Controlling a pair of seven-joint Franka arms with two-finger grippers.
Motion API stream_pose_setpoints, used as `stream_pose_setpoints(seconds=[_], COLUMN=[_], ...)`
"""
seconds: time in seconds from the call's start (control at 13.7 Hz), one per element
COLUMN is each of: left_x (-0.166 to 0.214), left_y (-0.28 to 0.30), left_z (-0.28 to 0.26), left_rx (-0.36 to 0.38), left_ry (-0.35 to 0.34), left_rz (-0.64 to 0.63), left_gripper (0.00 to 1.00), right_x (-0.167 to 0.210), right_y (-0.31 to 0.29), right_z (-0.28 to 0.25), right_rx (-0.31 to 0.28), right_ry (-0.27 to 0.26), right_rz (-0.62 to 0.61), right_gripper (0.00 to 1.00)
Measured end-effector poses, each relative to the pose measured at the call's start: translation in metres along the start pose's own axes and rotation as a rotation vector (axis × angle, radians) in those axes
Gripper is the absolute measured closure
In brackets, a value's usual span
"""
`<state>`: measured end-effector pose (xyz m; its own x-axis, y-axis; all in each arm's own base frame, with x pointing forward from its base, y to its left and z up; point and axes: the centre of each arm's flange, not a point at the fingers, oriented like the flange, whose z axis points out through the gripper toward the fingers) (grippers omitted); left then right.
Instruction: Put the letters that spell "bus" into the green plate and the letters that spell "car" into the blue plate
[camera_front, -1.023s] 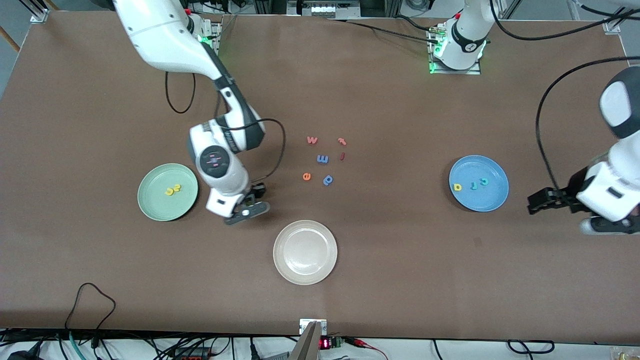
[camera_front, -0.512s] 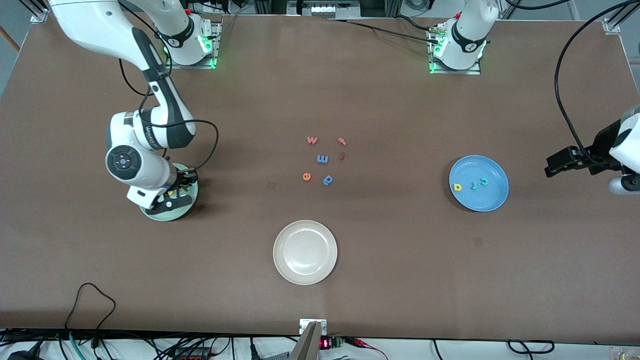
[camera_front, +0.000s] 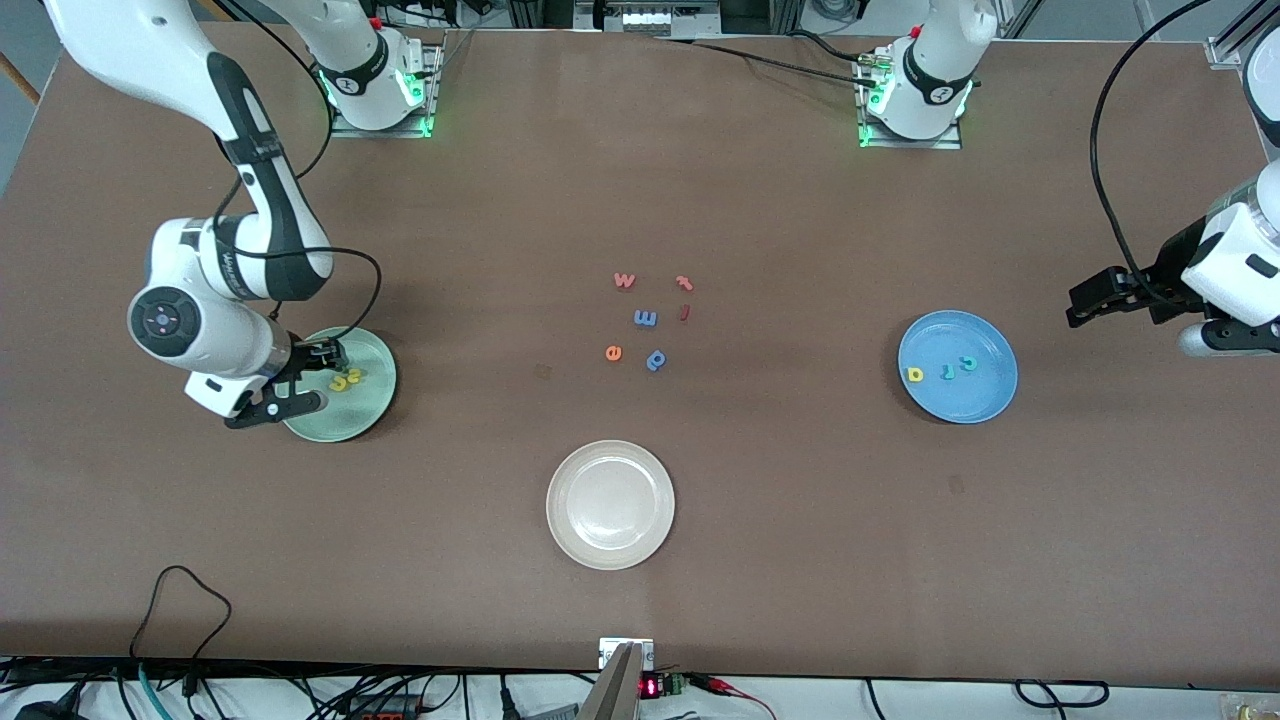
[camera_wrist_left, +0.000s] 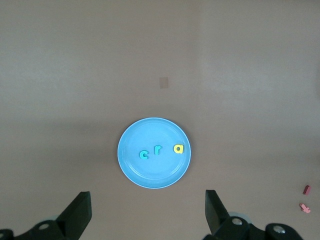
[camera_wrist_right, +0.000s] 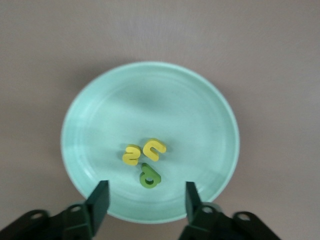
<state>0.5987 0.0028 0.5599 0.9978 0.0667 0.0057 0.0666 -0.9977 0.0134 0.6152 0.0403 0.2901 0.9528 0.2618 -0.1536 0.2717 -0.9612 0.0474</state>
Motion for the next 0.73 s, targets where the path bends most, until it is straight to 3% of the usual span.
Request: stream_pose_setpoints(seconds=[0.15,0.22,0.44,0.73], left_x=[0.0,0.001,0.001,0.0], left_y=[-0.003,-0.007,-0.016,-0.016], left_z=[0.0,-0.001,-0.003,-0.005], left_rx=[0.0,0.0,0.0,0.0], left_ry=[0.003,0.006,0.012,0.015], left_rz=[-0.006,-0.012,-0.026,-0.027], left_gripper=[0.0,0.0,0.0,0.0], right_x=[0.003,0.003,-0.014,-0.05], right_y=[0.004,0.006,0.009,0.008], right_z=[-0.072,-0.11,-0.196,-0.245], right_rx=[0.0,-0.001,-0.002,-0.001], right_ry=[-0.004,0.005,0.035,0.07], right_rz=[0.006,0.009,0.035,0.043], right_gripper=[0.04,0.0,0.0,0.0])
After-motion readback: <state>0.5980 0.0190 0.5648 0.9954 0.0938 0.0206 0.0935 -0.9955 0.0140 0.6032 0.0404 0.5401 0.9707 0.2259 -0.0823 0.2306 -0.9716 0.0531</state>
